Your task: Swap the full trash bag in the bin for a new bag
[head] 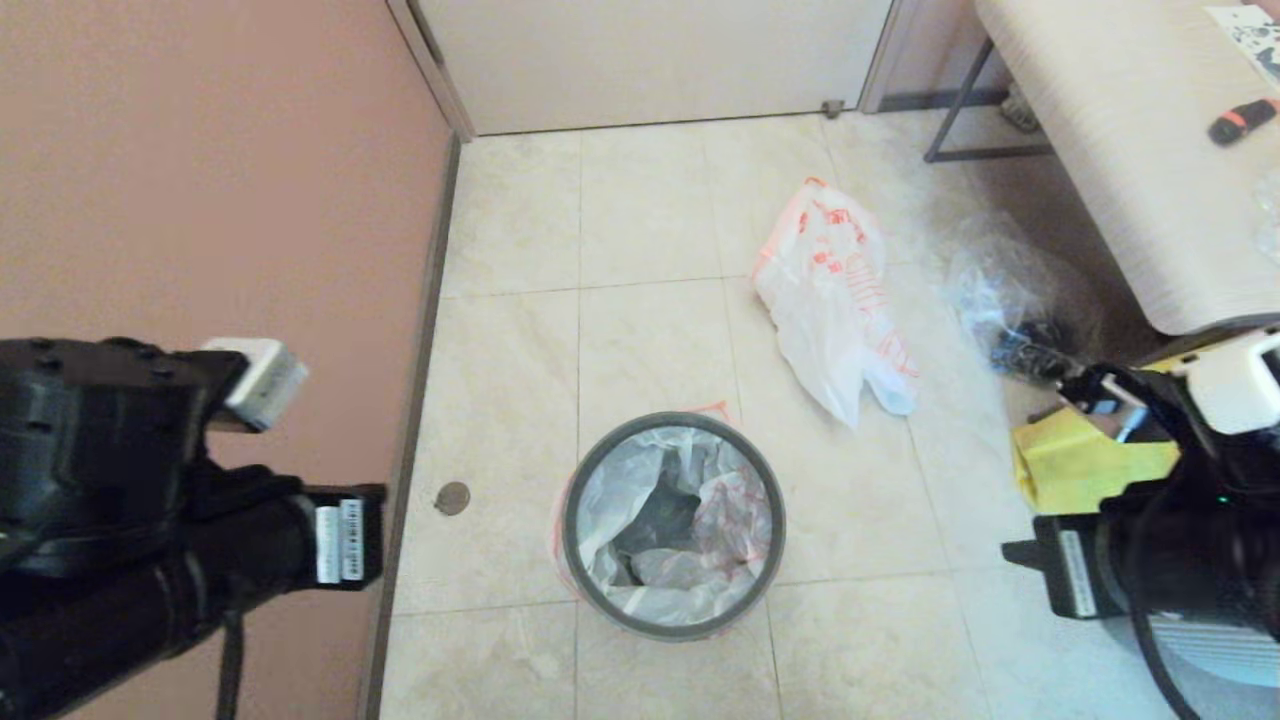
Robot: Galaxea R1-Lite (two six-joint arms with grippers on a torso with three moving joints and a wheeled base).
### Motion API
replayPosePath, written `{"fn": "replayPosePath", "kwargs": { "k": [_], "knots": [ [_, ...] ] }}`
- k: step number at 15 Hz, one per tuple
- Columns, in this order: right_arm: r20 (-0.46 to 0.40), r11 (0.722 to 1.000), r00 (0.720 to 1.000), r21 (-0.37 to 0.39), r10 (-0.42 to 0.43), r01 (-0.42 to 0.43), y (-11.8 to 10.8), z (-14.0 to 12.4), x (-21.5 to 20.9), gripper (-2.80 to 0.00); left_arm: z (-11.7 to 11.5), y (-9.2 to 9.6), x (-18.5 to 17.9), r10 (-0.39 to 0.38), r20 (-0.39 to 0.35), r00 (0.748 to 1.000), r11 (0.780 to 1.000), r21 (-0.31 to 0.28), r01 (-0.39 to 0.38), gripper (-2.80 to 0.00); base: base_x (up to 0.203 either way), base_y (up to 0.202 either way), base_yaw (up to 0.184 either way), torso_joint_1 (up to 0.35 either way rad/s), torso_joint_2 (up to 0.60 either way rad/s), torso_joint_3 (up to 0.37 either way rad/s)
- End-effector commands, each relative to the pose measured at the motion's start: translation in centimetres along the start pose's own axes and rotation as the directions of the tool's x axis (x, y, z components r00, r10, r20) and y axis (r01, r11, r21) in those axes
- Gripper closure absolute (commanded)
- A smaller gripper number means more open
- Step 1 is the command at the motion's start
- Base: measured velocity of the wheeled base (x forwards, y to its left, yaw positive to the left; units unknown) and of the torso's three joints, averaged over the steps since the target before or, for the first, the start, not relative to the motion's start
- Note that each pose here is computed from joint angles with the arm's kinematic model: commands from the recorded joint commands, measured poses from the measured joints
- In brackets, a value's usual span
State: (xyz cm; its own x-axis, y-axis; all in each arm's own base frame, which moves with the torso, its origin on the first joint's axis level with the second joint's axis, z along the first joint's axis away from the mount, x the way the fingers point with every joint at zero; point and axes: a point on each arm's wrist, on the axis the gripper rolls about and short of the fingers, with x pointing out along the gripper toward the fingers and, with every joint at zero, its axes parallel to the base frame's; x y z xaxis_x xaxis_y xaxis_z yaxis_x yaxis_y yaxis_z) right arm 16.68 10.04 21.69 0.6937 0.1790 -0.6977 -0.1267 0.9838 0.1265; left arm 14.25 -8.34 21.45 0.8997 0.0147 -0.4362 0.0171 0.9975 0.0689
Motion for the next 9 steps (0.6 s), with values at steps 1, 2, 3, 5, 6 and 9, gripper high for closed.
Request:
{"fn": "replayPosePath", "kwargs": {
  "k": [1,2,3,5,6,9],
  "knots": [
    [0.075,1.0,0.997,0.018,-0.006,0.004,-1.6,-1.7,-3.1,0.0,0.2,2.9,-2.2,0.137,0.088,0.987,0.99,-0.056,-0.133,0.0,0.0,0.0,0.0,0.0,0.0,0.0],
    [0.086,0.999,0.996,0.021,-0.03,0.028,-2.1,-2.4,-3.8,0.0,0.1,3.9,-2.5,0.208,0.095,0.974,0.977,-0.066,-0.202,0.0,0.0,0.0,0.0,0.0,0.0,0.0],
    [0.101,0.998,0.993,0.029,-0.062,0.059,-2.7,-3.0,-4.5,0.0,0.0,4.9,-2.9,0.279,0.103,0.955,0.959,-0.088,-0.271,0.0,0.0,0.0,0.0,0.0,0.0,0.0],
    [0.146,0.991,0.982,0.068,-0.123,0.114,-4.1,-4.0,-6.2,0.0,-0.4,6.6,-4.7,0.363,0.142,0.921,0.927,-0.152,-0.342,0.0,0.0,0.0,0.0,0.0,0.0,0.0],
    [0.169,0.987,0.975,0.09,-0.147,0.133,-4.7,-4.6,-7.0,0.0,-0.9,7.1,-5.6,0.389,0.157,0.908,0.915,-0.177,-0.362,0.0,0.0,0.0,0.0,0.0,0.0,0.0],
    [0.263,0.964,0.937,0.195,-0.229,0.181,-6.8,-6.9,-9.6,0.0,-3.3,8.5,-8.6,0.456,0.217,0.863,0.878,-0.265,-0.398,0.0,0.0,0.0,0.0,0.0,0.0,0.0]
  ]
}}
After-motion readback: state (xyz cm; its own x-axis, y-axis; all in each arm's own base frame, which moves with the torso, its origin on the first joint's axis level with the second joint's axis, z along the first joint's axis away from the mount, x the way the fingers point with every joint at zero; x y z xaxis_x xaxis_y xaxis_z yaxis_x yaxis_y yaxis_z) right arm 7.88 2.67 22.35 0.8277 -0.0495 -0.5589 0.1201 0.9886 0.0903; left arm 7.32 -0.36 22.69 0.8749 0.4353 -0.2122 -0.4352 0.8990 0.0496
